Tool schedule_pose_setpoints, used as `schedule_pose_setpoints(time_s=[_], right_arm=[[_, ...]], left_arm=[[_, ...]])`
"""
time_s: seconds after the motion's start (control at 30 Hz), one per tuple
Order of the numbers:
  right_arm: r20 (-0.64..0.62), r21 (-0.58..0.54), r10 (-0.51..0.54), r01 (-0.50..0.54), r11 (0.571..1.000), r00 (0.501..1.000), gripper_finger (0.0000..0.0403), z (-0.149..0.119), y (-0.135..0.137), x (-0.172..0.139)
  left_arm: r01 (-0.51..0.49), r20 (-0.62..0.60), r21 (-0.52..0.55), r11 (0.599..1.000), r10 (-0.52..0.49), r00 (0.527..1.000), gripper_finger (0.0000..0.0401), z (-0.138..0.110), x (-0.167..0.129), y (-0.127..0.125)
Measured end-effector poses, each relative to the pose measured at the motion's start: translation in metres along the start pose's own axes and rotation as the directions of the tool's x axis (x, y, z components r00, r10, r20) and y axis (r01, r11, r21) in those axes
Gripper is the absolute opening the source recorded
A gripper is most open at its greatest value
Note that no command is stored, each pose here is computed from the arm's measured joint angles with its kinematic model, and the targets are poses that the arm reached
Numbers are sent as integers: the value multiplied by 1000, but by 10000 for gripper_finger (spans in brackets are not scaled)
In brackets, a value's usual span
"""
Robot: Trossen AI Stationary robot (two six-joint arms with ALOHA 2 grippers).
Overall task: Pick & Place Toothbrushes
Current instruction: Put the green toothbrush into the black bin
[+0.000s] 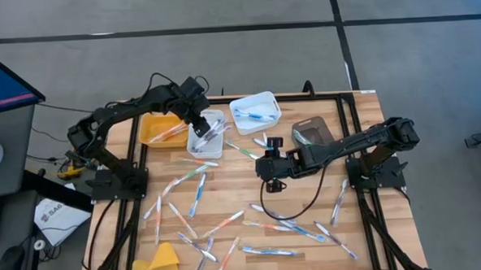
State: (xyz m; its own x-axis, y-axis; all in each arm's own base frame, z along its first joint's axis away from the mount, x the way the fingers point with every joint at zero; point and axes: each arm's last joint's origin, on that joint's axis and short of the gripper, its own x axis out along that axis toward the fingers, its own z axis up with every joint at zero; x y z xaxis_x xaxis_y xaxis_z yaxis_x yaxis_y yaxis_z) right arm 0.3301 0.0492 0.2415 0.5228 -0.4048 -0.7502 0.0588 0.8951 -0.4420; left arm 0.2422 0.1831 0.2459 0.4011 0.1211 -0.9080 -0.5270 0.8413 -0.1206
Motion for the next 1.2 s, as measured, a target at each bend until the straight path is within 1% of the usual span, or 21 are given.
schedule_pose_setpoints(time_s=[0.07, 0.2, 0.37, 0.53, 0.63, 0.77, 0.97, 1.03, 1.1, 1.2], right_arm=[[-3, -2, 14, -14, 1000, 1000, 117, 0, 0, 0], [-8, -4, 110, -110, 994, 994, 117, -1, 3, 0], [-15, -13, 182, -182, 983, 983, 117, -2, 7, -1], [-2, -33, 180, -180, 983, 984, 117, -1, 4, 0], [29, -35, 176, -175, 984, 984, 117, 3, 2, 1], [59, -73, 173, -169, 983, 983, 117, 6, 1, 1], [132, -7, 143, -143, 990, 981, 117, 13, -11, 7], [133, 31, 129, -134, 991, 983, 117, 14, -16, 15], [100, 41, 119, -124, 991, 988, 117, 12, -19, 26], [75, 61, 104, -109, 992, 992, 117, 11, -21, 47]], left_arm=[[-3, 7, 1, 1000, 3, 1000, 124, 1, 0, 0], [0, 30, 6, 1000, 0, 1000, 133, 0, -7, -1], [6, 106, 20, 1000, -8, 994, 140, -2, -31, -5], [6, 208, 54, 999, -17, 978, 139, -9, -63, -16], [21, 273, 111, 994, -51, 961, 135, -17, -72, -31], [77, 328, 205, 976, -142, 934, 132, -35, -72, -52], [151, 381, 311, 938, -269, 884, 132, -70, -58, -79], [175, 401, 346, 922, -314, 861, 132, -82, -50, -86], [202, 408, 372, 906, -355, 841, 132, -95, -40, -92], [238, 401, 396, 887, -400, 824, 132, -112, -28, -99]])
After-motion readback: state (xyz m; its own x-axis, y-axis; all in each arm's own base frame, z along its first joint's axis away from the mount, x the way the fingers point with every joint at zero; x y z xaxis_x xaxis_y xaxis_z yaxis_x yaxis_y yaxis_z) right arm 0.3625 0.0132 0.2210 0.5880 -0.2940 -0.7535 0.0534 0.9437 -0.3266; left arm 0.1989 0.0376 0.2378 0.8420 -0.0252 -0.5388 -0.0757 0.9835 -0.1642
